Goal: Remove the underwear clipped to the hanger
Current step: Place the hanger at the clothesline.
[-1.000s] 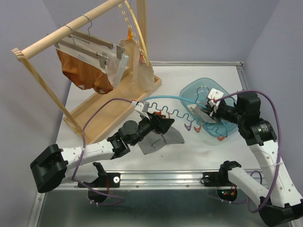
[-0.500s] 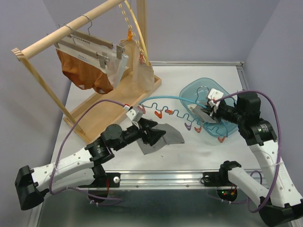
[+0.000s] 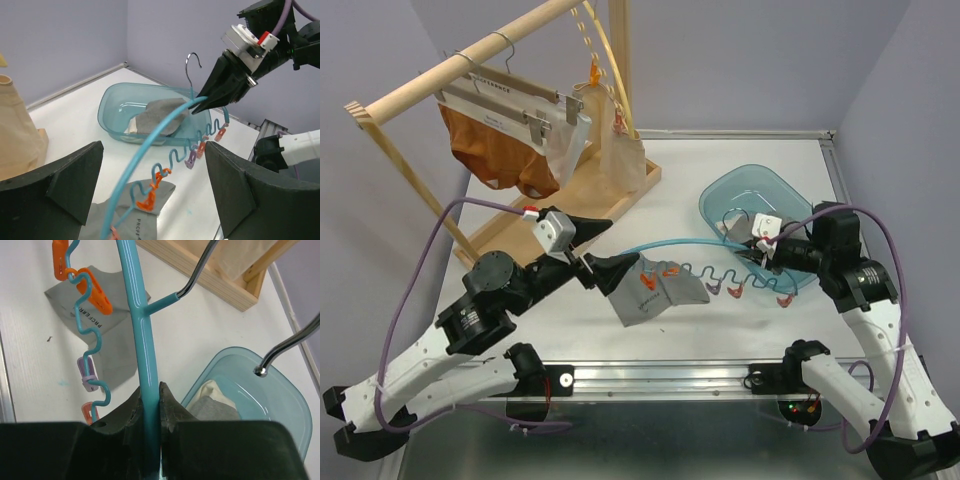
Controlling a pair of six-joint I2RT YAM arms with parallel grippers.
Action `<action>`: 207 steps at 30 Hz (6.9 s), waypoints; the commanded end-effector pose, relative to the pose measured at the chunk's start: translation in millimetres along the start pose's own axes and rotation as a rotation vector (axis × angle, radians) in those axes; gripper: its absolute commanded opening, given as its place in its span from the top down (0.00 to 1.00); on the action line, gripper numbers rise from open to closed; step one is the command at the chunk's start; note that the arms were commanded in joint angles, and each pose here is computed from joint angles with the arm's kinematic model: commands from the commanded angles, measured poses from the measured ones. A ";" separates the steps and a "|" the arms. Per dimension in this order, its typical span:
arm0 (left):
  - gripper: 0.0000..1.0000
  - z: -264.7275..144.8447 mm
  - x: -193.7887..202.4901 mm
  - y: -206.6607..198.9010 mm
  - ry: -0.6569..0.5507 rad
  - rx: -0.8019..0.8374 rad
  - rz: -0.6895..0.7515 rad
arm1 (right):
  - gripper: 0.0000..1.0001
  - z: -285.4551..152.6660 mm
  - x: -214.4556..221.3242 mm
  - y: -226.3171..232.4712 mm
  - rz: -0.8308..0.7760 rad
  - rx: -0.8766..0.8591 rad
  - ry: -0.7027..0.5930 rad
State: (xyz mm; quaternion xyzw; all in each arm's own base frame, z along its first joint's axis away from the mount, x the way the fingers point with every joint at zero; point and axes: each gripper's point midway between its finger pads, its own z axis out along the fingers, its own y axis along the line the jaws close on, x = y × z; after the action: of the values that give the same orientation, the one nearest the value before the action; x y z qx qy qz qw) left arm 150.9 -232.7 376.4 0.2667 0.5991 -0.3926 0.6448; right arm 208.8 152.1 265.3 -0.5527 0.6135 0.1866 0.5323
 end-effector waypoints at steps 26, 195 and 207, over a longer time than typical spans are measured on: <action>0.17 8.8 88.6 -34.2 0.398 0.425 -0.179 | 1.00 -2.7 -18.2 30.7 -0.111 -0.142 -0.128; 1.00 -45.7 -161.9 82.3 0.018 -0.644 -0.236 | 0.00 -33.0 33.1 -108.6 0.334 0.745 -0.006; 1.00 -85.4 -139.8 84.7 0.085 -0.712 -0.274 | 0.00 -33.7 30.5 -105.7 0.329 0.737 -0.019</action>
State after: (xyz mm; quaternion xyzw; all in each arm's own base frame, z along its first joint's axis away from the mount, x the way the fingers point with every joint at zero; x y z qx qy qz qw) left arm 192.6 -122.8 465.6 0.0083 0.7873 -0.2124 0.5788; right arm 290.7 75.2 278.8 -0.2225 0.7313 0.0372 0.6436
